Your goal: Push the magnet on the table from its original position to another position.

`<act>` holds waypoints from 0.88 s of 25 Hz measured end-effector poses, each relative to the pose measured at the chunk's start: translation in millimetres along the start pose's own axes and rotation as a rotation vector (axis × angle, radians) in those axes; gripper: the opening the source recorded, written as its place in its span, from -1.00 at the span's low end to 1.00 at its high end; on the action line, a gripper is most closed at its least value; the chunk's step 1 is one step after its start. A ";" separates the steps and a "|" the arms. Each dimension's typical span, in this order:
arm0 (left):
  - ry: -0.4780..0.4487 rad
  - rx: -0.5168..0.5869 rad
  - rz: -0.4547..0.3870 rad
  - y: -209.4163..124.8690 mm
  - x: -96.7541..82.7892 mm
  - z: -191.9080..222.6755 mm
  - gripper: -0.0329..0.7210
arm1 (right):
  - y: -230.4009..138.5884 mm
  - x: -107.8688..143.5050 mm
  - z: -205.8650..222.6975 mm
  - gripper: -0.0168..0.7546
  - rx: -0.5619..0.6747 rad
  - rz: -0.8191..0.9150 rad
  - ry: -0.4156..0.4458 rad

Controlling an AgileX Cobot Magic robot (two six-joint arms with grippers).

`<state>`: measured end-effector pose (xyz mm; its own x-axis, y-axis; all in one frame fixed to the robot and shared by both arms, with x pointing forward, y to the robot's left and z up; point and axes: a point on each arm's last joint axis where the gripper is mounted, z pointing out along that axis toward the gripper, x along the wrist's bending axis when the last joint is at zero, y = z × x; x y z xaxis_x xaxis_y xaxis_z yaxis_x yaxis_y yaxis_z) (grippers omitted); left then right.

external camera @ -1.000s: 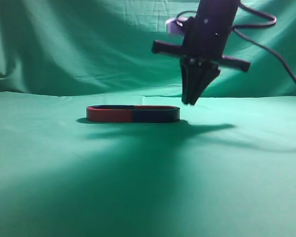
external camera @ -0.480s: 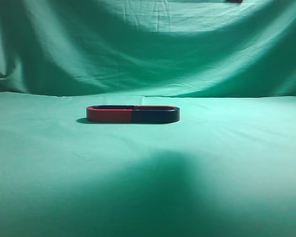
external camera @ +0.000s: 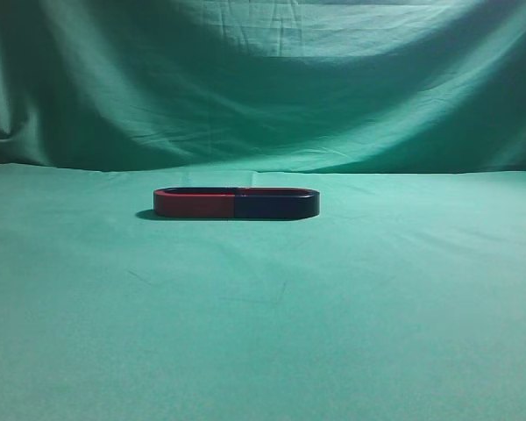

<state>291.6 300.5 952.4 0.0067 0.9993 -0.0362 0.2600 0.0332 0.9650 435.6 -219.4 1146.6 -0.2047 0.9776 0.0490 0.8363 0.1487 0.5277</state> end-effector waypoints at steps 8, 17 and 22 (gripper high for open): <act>0.000 0.000 0.000 0.0 0.0 0.0 0.07 | -78.1 -18.7 -51.5 0.26 -0.322 0.013 0.069; 0.000 0.000 0.000 0.0 0.0 0.0 0.07 | -151.4 -34.9 -77.7 0.26 -0.568 -0.026 0.105; 0.000 0.000 0.000 0.0 0.0 0.0 0.07 | -167.7 -40.4 -82.7 0.26 -0.558 -0.029 0.081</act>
<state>291.6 300.5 952.4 0.0067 0.9993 -0.0362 0.2600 0.0332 0.9650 261.6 -296.2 1126.3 -0.2803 0.9565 0.0813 0.4384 0.0522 0.8973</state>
